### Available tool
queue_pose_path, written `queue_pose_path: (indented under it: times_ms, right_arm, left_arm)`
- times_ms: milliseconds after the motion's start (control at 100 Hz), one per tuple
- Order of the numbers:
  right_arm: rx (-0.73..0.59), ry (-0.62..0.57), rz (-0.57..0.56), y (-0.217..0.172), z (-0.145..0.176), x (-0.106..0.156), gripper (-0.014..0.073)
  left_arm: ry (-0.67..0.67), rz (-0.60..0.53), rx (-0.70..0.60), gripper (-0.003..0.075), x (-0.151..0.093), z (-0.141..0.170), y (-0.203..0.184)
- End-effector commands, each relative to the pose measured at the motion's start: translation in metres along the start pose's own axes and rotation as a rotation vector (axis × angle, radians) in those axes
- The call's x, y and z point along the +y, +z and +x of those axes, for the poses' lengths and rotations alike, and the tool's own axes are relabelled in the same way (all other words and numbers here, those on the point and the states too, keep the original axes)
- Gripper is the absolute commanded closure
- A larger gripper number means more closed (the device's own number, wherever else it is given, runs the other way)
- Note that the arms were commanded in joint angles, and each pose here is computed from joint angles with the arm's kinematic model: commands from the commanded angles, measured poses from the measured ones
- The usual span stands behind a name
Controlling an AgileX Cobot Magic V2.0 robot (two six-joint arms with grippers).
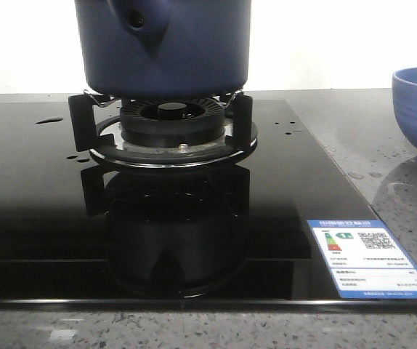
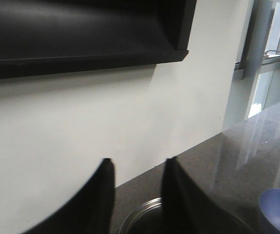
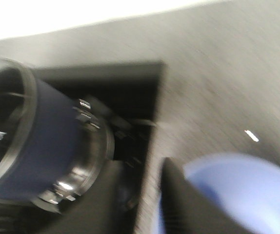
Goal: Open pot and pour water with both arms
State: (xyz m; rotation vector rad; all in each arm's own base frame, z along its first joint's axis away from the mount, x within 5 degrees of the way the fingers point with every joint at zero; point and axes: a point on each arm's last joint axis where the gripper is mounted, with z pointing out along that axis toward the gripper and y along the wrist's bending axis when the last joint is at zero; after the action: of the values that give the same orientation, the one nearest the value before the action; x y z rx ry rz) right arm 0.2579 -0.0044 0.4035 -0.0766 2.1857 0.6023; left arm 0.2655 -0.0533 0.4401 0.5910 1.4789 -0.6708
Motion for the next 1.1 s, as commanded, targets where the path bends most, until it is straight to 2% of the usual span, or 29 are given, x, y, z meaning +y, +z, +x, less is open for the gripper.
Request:
queue_pose_path:
  times_ms: [0, 120, 210, 350, 480, 610, 750, 870, 970, 1090]
  right_arm:
    - [-0.176, -0.087, -0.082, -0.015, -0.017, 0.024, 0.0658]
    - [-0.258, -0.191, -0.124, -0.019, -0.018, 0.041, 0.0649]
    - [-0.336, -0.241, -0.120, -0.024, -0.012, 0.050, 0.0648]
    - [-0.487, -0.295, 0.010, -0.036, 0.012, 0.053, 0.0648]
    - [-0.594, -0.294, 0.149, -0.045, 0.053, 0.045, 0.0649]
    - [-0.599, -0.291, 0.211, -0.047, 0.102, 0.033, 0.0649]
    - [-0.573, -0.279, 0.229, -0.047, 0.155, 0.021, 0.0649]
    - [-0.603, -0.279, 0.242, -0.051, 0.191, 0.013, 0.0649]
    - [-0.650, -0.278, 0.257, -0.055, 0.208, 0.009, 0.0649]
    - [-0.716, -0.222, 0.266, -0.061, 0.214, 0.007, 0.0650]
  left_arm:
    - [0.013, -0.006, -0.054, 0.0738, -0.012, -0.023, -0.016]
    - [0.029, -0.045, -0.020, 0.0739, -0.017, -0.023, -0.024]
    - [0.038, -0.145, -0.039, 0.0740, -0.019, -0.022, -0.034]
    - [0.039, -0.385, -0.077, 0.0740, -0.023, -0.008, -0.059]
    - [0.089, -0.554, -0.039, 0.0740, -0.032, 0.027, -0.077]
    - [0.099, -0.541, 0.026, 0.0739, -0.052, 0.067, -0.089]
    - [0.010, -0.526, 0.007, 0.0739, -0.073, 0.103, -0.111]
    - [0.011, -0.548, -0.021, 0.0739, -0.088, 0.127, -0.132]
    - [-0.002, -0.551, -0.062, 0.0739, -0.098, 0.140, -0.144]
    - [-0.045, -0.545, -0.127, 0.0739, -0.106, 0.144, -0.153]
